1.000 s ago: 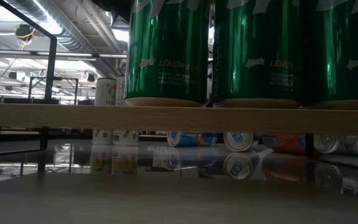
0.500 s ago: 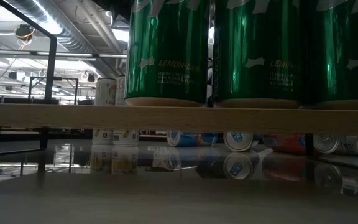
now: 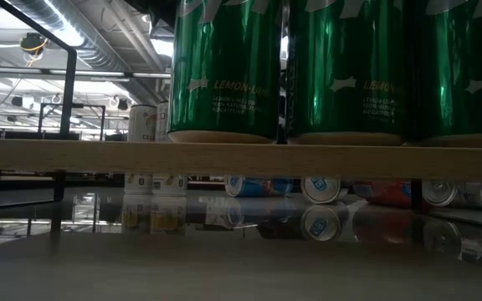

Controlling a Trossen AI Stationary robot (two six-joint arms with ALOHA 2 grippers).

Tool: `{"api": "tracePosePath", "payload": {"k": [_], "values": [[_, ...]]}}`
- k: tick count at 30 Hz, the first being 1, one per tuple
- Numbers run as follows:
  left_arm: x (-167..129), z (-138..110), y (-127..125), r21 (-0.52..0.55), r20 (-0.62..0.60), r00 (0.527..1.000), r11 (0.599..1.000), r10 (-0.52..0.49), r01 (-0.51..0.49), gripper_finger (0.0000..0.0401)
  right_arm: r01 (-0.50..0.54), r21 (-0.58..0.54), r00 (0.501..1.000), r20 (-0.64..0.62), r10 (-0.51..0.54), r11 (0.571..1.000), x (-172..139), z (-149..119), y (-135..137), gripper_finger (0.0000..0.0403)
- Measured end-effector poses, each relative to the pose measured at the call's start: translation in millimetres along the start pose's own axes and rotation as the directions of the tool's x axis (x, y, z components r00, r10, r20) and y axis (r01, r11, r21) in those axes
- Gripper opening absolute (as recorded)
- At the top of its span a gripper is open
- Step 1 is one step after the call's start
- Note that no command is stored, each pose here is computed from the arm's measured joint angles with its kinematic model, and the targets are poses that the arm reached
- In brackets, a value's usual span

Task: Place canned beverage on shelf
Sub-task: Put the blue soda can on the shelf

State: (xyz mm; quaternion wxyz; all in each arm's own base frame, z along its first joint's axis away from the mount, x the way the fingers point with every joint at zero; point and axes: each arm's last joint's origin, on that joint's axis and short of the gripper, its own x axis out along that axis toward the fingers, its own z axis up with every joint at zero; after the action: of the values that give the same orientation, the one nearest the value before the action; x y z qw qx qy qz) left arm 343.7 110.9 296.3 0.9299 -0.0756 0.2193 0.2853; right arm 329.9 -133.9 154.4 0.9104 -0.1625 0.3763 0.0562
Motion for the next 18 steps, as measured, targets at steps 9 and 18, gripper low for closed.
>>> {"api": "tracePosePath", "payload": {"k": [9,18], "values": [[-0.3,-0.2,-1.2,-0.023,0.0,1.0,1.0,-0.003,0.003,0.038,0.016,0.012,0.999,-0.044,-0.015,1.0,1.4,-4.8,-1.1,0.0395],[-0.3,-0.3,-1.5,-0.024,-0.001,1.0,1.0,-0.003,0.003,0.038,0.011,0.025,0.998,-0.068,-0.009,1.0,0.5,-8.5,-2.0,0.0395]]}}
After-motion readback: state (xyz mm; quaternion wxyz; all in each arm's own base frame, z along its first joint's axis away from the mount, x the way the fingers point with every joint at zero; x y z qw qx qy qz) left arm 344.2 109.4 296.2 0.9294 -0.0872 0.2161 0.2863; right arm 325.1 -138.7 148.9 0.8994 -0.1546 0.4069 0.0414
